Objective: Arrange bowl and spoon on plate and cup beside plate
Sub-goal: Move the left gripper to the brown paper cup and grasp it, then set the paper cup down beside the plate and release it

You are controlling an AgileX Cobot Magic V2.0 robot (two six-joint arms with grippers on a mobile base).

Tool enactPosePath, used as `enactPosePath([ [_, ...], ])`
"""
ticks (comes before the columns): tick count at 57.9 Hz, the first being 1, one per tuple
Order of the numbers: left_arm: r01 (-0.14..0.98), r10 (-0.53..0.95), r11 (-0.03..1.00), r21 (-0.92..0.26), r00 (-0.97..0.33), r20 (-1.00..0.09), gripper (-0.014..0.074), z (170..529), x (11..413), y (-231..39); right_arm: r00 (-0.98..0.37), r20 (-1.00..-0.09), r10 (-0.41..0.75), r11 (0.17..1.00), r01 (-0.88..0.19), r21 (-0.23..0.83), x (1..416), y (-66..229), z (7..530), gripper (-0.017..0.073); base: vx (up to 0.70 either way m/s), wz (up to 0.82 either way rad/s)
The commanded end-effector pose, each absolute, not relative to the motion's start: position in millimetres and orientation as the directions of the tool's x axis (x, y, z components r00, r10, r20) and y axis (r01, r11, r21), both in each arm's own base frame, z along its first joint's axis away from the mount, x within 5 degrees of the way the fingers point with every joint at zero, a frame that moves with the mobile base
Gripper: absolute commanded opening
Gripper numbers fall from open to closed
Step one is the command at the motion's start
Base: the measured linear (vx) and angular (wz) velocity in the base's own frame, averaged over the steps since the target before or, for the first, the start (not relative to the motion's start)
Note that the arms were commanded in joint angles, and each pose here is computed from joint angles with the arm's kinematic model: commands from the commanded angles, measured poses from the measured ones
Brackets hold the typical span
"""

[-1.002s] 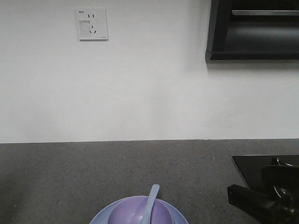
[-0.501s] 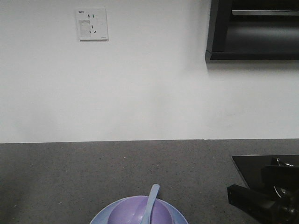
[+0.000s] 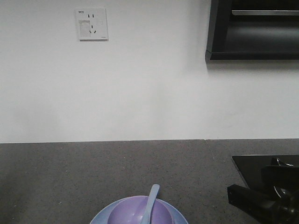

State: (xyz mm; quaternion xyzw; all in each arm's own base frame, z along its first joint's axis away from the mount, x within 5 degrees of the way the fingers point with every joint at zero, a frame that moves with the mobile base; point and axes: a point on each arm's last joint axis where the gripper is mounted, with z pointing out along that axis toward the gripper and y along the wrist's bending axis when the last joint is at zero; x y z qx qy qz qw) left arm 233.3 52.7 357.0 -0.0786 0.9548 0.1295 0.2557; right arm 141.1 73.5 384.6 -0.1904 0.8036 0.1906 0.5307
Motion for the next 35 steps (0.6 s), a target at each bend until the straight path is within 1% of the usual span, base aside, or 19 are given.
enactPosePath([
  [1, -0.18, -0.05, 0.973, 0.143, -0.773, -0.633, -0.0003, 384.1, 223.4, 39.5, -0.274, -0.96, -0.06, 0.863, -0.497, 0.089, 142.0, 71.5, 400.8, 0.0532, 0.0, 0.0],
  [9, -0.08, -0.027, 0.996, 0.048, -0.739, -0.673, -0.0003, 391.8, 218.3, 16.6, -0.276, -0.959, -0.06, 0.863, -0.498, 0.09, 141.9, 71.6, 400.7, 0.0532, 0.0, 0.0],
  [20, 0.055, -0.015, 0.996, -0.073, -0.696, -0.718, 0.0, 402.1, 222.3, -17.0, -0.285, -0.957, -0.056, 0.861, -0.498, 0.098, 141.6, 71.8, 400.2, 0.0532, 0.0, 0.0],
  [25, 0.134, 0.026, 0.987, -0.084, -0.661, -0.75, 0.0, 413.2, 224.9, -32.7, -0.289, -0.956, -0.053, 0.861, -0.497, 0.103, 141.5, 71.9, 400.1, 0.0532, 0.0, 0.0],
  [27, 0.181, 0.047, 0.979, -0.092, -0.645, -0.763, 0.0, 419.1, 227.5, -43.8, -0.292, -0.955, -0.047, 0.862, -0.496, 0.109, 141.5, 71.9, 400.1, 0.0532, 0.0, 0.0],
  [35, 0.269, 0.109, 0.959, -0.09, -0.644, -0.758, 0.0, 420.6, 236.4, -68.1, -0.301, -0.953, -0.039, 0.862, -0.493, 0.121, 141.3, 72.0, 399.8, 0.0532, 0.0, 0.0],
])
